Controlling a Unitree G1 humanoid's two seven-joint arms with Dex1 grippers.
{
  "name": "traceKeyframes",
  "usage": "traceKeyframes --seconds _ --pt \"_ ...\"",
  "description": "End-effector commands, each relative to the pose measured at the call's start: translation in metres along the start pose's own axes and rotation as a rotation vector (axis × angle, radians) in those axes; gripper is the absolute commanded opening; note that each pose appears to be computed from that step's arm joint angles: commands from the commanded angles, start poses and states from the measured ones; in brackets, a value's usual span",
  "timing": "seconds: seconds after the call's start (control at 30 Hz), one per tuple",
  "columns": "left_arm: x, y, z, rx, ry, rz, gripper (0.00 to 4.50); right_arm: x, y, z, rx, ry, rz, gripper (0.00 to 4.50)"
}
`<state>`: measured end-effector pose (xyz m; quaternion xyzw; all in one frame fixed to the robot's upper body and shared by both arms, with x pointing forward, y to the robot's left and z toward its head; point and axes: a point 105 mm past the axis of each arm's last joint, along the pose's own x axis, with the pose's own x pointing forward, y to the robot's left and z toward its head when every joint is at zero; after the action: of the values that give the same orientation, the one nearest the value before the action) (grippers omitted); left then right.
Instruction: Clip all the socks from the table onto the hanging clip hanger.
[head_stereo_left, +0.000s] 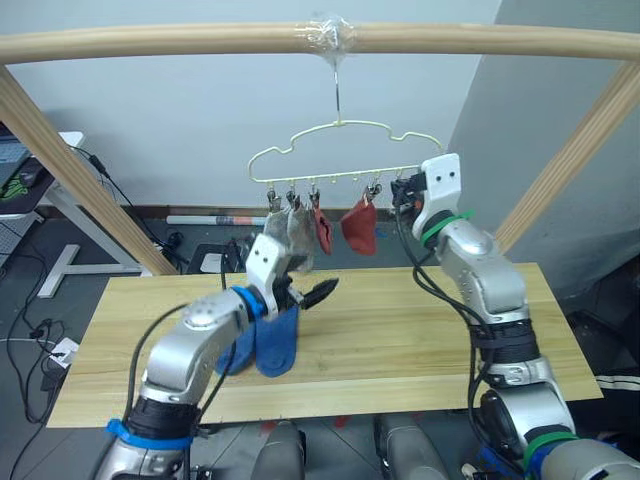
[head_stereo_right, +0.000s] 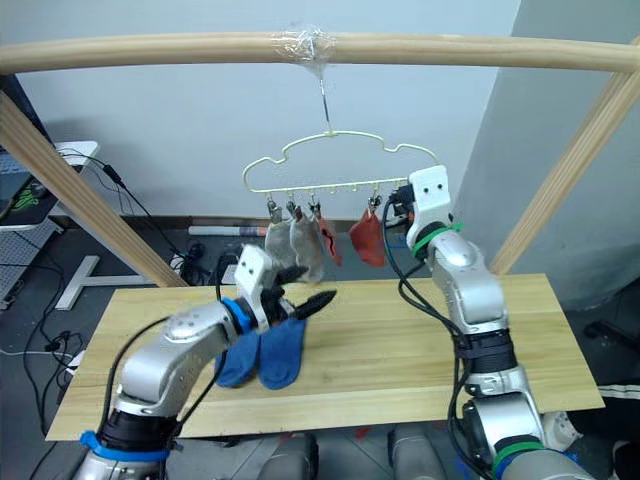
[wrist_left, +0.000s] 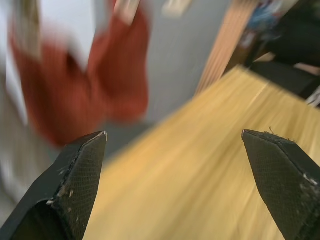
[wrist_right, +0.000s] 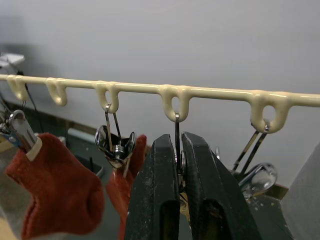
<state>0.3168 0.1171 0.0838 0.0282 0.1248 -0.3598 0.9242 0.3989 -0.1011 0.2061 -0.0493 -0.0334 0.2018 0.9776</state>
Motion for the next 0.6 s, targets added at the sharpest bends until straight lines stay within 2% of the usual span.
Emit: traceKeyframes --seconds 0.03,0.23,0.37,0.6 --pt "0.001 0.022 -0.036 0.069 0.103 0.151 4.50 -0.010 -0.007 0.011 -0.014 0.000 0.010 0.03" --pt "0.003 0.038 -0.059 0.062 0.149 0.247 4.50 -0.015 -0.006 0.013 -0.011 0.017 0.012 0.03" --pt "0.016 0.052 -0.077 0.139 0.236 0.315 4.50 -0.017 -0.008 0.012 -0.012 0.032 0.000 0.03" --pt "0.017 0.051 -0.096 0.127 0.332 0.319 4.50 -0.019 -0.009 0.012 -0.006 0.041 -0.004 0.03"
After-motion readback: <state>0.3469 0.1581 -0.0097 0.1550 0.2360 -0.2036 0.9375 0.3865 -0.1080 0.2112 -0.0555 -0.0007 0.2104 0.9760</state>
